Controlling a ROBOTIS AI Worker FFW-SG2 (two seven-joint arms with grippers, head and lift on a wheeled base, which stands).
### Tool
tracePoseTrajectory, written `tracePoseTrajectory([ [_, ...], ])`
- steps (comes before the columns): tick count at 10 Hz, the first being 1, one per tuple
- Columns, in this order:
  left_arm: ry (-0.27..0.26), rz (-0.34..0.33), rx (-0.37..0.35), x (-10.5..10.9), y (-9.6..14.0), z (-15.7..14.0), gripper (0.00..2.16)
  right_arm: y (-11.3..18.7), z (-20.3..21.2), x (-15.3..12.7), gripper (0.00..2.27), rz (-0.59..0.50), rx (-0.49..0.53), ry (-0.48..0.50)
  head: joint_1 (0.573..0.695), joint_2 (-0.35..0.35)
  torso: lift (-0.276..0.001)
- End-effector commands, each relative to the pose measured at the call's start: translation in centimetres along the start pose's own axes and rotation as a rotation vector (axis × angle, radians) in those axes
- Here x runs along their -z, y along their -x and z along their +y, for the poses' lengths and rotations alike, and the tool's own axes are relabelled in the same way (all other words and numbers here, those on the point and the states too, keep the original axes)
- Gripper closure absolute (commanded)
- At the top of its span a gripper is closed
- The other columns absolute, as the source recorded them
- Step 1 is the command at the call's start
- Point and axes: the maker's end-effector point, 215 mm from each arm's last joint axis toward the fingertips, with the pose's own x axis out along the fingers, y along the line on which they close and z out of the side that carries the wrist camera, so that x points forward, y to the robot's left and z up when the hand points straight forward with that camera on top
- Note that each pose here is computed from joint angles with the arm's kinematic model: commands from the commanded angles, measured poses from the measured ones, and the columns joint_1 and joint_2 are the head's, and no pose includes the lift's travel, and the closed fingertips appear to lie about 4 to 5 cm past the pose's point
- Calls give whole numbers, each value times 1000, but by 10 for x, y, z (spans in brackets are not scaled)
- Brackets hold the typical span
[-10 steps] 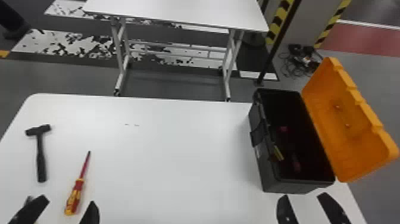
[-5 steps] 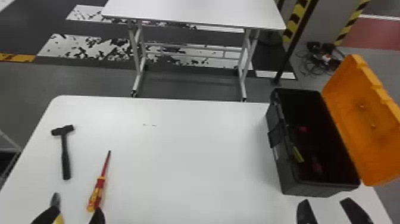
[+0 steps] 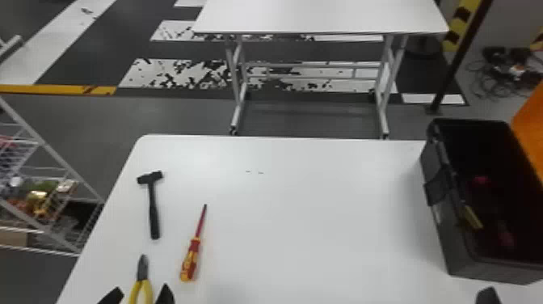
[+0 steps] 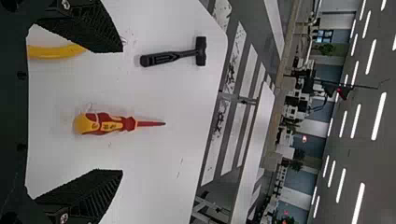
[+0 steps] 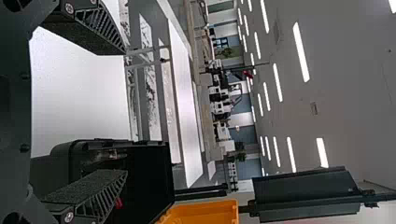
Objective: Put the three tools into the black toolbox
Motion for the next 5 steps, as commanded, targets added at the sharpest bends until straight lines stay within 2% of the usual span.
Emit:
tracePoseTrajectory([
  [1, 21, 17, -54, 16, -2, 28, 80, 1, 1, -1, 97, -4, 0, 1, 695, 159, -51],
  [2, 46, 25, -83, 24, -2, 43, 80, 2, 2, -1, 97, -2, -2, 2, 695, 205, -51],
  [3, 47, 31, -101, 28, -4, 54, 83, 2, 3, -3, 97, -7, -3, 4, 695, 255, -51],
  [5, 65, 38, -100, 33, -10, 59, 83, 5, 7, -7, 97, -21, -7, 11, 695, 306, -51],
])
